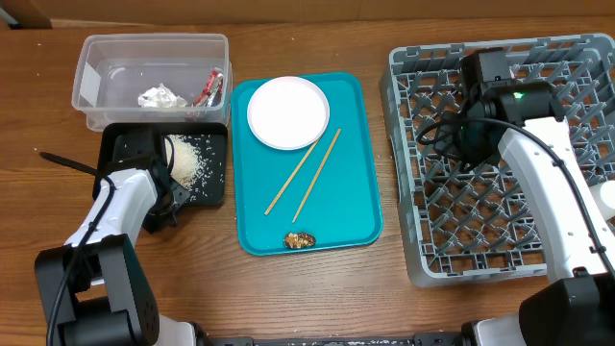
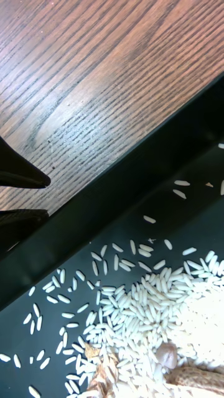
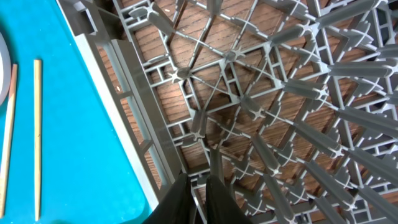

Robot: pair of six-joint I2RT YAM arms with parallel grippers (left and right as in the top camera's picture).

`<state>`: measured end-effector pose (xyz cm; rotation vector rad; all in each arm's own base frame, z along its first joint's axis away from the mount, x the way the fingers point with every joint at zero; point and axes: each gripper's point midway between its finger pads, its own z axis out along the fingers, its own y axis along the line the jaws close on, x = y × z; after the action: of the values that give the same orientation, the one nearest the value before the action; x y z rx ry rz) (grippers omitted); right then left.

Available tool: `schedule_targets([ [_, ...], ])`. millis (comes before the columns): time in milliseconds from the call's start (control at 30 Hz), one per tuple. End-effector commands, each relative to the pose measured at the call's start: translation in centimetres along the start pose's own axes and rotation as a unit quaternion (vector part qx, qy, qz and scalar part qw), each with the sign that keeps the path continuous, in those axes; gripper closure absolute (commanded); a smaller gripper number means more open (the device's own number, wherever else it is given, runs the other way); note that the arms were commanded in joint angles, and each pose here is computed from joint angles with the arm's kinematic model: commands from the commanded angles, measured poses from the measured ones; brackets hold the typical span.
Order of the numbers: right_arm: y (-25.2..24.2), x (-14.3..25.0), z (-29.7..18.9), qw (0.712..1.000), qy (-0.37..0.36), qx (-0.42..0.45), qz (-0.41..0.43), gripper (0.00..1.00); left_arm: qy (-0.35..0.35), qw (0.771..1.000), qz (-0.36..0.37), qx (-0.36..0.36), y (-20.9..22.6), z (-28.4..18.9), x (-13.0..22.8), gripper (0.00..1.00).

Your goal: Sort waste into correct bins and load items into the dishwasher

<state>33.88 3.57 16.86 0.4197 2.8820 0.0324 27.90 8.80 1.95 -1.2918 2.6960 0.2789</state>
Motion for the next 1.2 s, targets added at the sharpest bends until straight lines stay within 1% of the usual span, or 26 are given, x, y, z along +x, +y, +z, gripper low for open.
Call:
schedule_targets([
  [0, -0.1, -0.5, -0.6, 1.0, -0.012, 0.001, 0.003, 0.88, -0.018, 1.0, -0.001, -0.001, 0.0, -0.4, -1.0, 0.84],
  [100, -0.1, -0.5, -0.6, 1.0, -0.011, 0.001, 0.003, 0.87, -0.021, 1.0, 0.01, -0.001, -0.2, -1.4, -1.7, 0.84],
  [133, -0.1, -0.4, -0.6, 1.0, -0.011, 0.001, 0.003, 0.85, -0.02, 1.0, 0.011, -0.002, -0.3, -2.1, -2.0, 0.84],
  [200, -0.1, -0.5, -0.6, 1.0, -0.011, 0.001, 0.002, 0.75, -0.019, 1.0, 0.014, -0.002, -0.4, -3.2, -2.6, 0.84],
  [233, -0.1, -0.6, -0.6, 1.0, -0.014, 0.0, 0.002, 0.67, -0.019, 1.0, 0.015, -0.002, -0.5, -4.2, -3.0, 0.83],
  [267, 0.0, -0.8, -0.6, 1.0, -0.018, -0.002, 0.003, 0.63, -0.018, 1.0, 0.015, -0.001, -0.6, -5.1, -3.3, 0.82],
  [333, 0.3, -1.3, -0.6, 1.0, -0.029, -0.007, 0.003, 0.59, -0.015, 1.0, 0.015, 0.005, -0.9, -6.3, -3.6, 0.8],
  [367, 1.0, -2.2, -0.7, 0.999, -0.046, -0.023, 0.0, 0.52, -0.011, 1.0, 0.018, 0.018, -1.3, -7.3, -3.8, 0.76],
  [400, 1.6, -2.6, -0.8, 0.998, -0.054, -0.038, -0.006, 0.49, -0.006, 0.999, 0.025, 0.035, -1.9, -8.0, -3.8, 0.7],
  [433, 3.4, -3.3, -1.1, 0.994, -0.066, -0.083, -0.03, 0.46, 0.0, 0.997, 0.035, 0.063, -2.7, -8.7, -3.7, 0.59],
  [467, 4.8, -3.7, -1.4, 0.989, -0.075, -0.117, -0.047, 0.45, 0.004, 0.996, 0.042, 0.083, -3.3, -9.3, -3.6, 0.47],
  [500, 6.7, -4.2, -2.0, 0.982, -0.089, -0.155, -0.061, 0.44, 0.007, 0.994, 0.047, 0.102, -3.9, -9.8, -3.5, 0.39],
  [533, 7.8, -4.5, -2.3, 0.978, -0.1, -0.171, -0.071, 0.44, 0.01, 0.991, 0.057, 0.125, -4.6, -10.4, -3.3, 0.33],
  [567, 9.5, -4.7, -2.6, 0.972, -0.114, -0.183, -0.089, 0.43, 0.013, 0.989, 0.061, 0.135, -4.8, -10.7, -3.1, 0.29],
  [633, 11.6, -4.3, -2.8, 0.967, -0.12, -0.195, -0.113, 0.43, 0.016, 0.989, 0.066, 0.132, -4.6, -10.7, -2.9, 0.27],
  [667, 13.4, -3.7, -2.9, 0.962, -0.119, -0.203, -0.138, 0.43, 0.02, 0.989, 0.068, 0.128, -4.4, -10.6, -2.7, 0.25],
  [800, 17.4, -2.6, -2.5, 0.954, -0.106, -0.215, -0.181, 0.43, 0.027, 0.989, 0.073, 0.123, -4.1, -10.6, -2.3, 0.25],
  [867, 19.6, -2.7, -1.8, 0.95, -0.112, -0.215, -0.199, 0.43, 0.028, 0.989, 0.073, 0.124, -4.1, -10.6, -2.3, 0.25],
  [900, 20.7, -3.6, -0.9, 0.948, -0.134, -0.207, -0.199, 0.43, 0.029, 0.989, 0.073, 0.123, -4.1, -10.6, -2.2, 0.25],
  [1000, 21.3, -5.6, 1.3, 0.953, -0.164, -0.183, -0.178, 0.43, 0.032, 0.989, 0.073, 0.121, -4.0, -10.6, -2.1, 0.25],
  [1033, 21.8, -6.1, 2.5, 0.953, -0.166, -0.183, -0.174, 0.43, 0.033, 0.989, 0.073, 0.12, -4.0, -10.6, -2.1, 0.25],
  [1067, 22.5, -6.4, 4.4, 0.955, -0.161, -0.186, -0.169, 0.38, 0.032, 0.989, 0.075, 0.12, -4.0, -10.6, -2.1, 0.24],
  [1100, 22.7, -6.4, 5.0, 0.955, -0.159, -0.186, -0.168, 0.37, 0.032, 0.989, 0.077, 0.121, -4.0, -10.6, -2.1, 0.24],
  [1167, 23.3, -6.3, 7.9, 0.957, -0.143, -0.185, -0.171, 0.37, 0.031, 0.989, 0.077, 0.121, -4.0, -10.6, -2.1, 0.24],
])
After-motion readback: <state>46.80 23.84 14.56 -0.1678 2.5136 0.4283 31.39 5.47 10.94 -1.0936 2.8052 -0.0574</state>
